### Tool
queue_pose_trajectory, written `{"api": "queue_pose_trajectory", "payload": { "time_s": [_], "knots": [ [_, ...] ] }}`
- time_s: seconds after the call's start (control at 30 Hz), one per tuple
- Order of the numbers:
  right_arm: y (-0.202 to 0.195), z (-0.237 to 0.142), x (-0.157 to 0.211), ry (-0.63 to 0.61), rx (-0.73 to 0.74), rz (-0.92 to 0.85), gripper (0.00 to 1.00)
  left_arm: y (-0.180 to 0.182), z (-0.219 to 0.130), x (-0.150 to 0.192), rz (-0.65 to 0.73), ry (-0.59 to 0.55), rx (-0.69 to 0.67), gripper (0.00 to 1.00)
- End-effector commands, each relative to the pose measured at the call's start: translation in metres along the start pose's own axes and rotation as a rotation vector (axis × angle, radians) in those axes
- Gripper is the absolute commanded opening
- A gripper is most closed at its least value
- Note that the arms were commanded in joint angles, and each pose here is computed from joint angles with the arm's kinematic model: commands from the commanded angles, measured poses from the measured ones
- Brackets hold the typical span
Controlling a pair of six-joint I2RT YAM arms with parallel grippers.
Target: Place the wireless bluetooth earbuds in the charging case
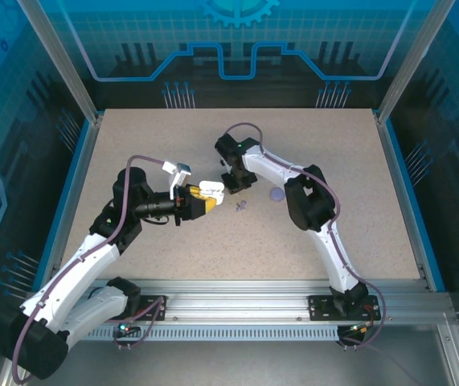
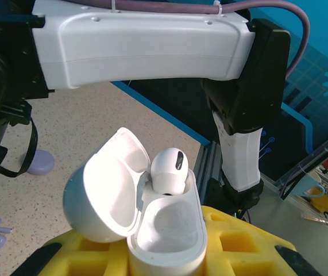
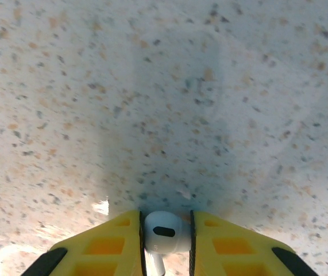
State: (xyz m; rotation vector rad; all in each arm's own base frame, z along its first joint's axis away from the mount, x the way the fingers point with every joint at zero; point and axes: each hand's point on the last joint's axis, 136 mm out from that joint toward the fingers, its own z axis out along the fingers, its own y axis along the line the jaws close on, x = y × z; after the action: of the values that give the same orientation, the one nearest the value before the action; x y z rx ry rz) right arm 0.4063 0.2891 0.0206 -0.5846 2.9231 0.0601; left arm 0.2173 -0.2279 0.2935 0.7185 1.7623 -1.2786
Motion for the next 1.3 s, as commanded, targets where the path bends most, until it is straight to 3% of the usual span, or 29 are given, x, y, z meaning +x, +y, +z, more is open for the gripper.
{"api": "queue_pose_trajectory", "payload": {
  "time_s": [0.0, 0.27, 0.63, 1.27],
  "knots": [
    [-0.009, -0.026, -0.011, -0.079, -0.018, 0.05, 0.22, 0.004, -0.001, -0.001, 0.016, -0.015, -0.015, 0.12],
    [-0.015, -0.042, -0.012, -0.155, -0.083, 0.108, 0.22, 0.019, 0.0, 0.001, -0.018, -0.019, -0.084, 0.13],
    [-0.028, -0.08, -0.008, -0.296, -0.171, 0.187, 0.22, 0.077, -0.007, 0.007, -0.191, -0.077, -0.269, 0.13],
    [0.0, -0.229, 0.001, -0.677, -0.401, 0.163, 0.22, 0.107, 0.013, 0.01, -0.298, -0.13, -0.277, 0.13]
  ]
}}
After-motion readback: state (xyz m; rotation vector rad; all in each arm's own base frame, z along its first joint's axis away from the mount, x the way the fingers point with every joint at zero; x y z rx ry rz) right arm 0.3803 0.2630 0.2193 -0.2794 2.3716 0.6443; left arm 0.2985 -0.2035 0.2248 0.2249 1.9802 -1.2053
